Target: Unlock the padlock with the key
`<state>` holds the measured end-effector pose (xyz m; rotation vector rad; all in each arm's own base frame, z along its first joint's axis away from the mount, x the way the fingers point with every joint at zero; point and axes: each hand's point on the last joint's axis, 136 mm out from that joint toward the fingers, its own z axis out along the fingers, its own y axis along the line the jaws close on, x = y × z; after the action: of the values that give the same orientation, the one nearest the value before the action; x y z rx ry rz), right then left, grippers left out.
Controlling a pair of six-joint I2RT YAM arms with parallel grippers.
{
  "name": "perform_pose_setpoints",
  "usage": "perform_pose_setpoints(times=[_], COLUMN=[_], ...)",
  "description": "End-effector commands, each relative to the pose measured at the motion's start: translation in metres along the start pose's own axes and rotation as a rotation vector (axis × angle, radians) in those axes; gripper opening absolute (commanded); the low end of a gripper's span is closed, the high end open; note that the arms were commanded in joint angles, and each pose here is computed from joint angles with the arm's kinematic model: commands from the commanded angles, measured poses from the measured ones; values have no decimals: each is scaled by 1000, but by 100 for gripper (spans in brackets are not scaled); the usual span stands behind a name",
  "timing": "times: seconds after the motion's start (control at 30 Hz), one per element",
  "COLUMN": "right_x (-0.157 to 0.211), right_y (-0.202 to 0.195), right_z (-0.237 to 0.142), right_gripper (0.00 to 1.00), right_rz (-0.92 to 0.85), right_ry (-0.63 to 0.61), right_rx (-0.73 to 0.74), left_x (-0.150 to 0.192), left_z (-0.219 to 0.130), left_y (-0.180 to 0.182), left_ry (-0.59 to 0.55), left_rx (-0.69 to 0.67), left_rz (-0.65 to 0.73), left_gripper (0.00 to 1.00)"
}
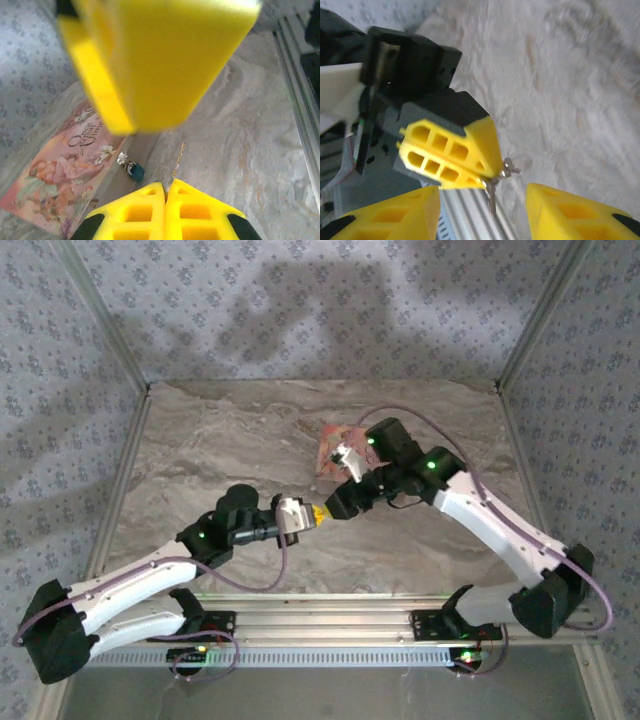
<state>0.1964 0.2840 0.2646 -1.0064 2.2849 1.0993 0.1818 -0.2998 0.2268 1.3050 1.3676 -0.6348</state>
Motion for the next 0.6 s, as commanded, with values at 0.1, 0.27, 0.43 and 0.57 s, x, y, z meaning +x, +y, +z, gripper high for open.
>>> perform_pose_setpoints(times=[0.1, 0.27, 0.43, 0.57], right_x=[-41, -41, -47, -54], right_y=[-8, -3, 0, 3], right_z=[-47, -40, -27, -21], right_gripper=[57, 60, 60, 55], right_rz=[22, -8, -47, -67], right_ry=[-389, -443, -423, -433], right_rx=[34, -11, -40, -61], left_x=[-18, -35, -56, -69], left_z=[-17, -19, -20, -23], left_y=[48, 52, 48, 48], left_ry=[-114, -185, -211, -238], left_rx=[-35, 150, 278, 316], left_rz=[-521, -699, -761, -775], left_gripper=[0, 0, 0, 0])
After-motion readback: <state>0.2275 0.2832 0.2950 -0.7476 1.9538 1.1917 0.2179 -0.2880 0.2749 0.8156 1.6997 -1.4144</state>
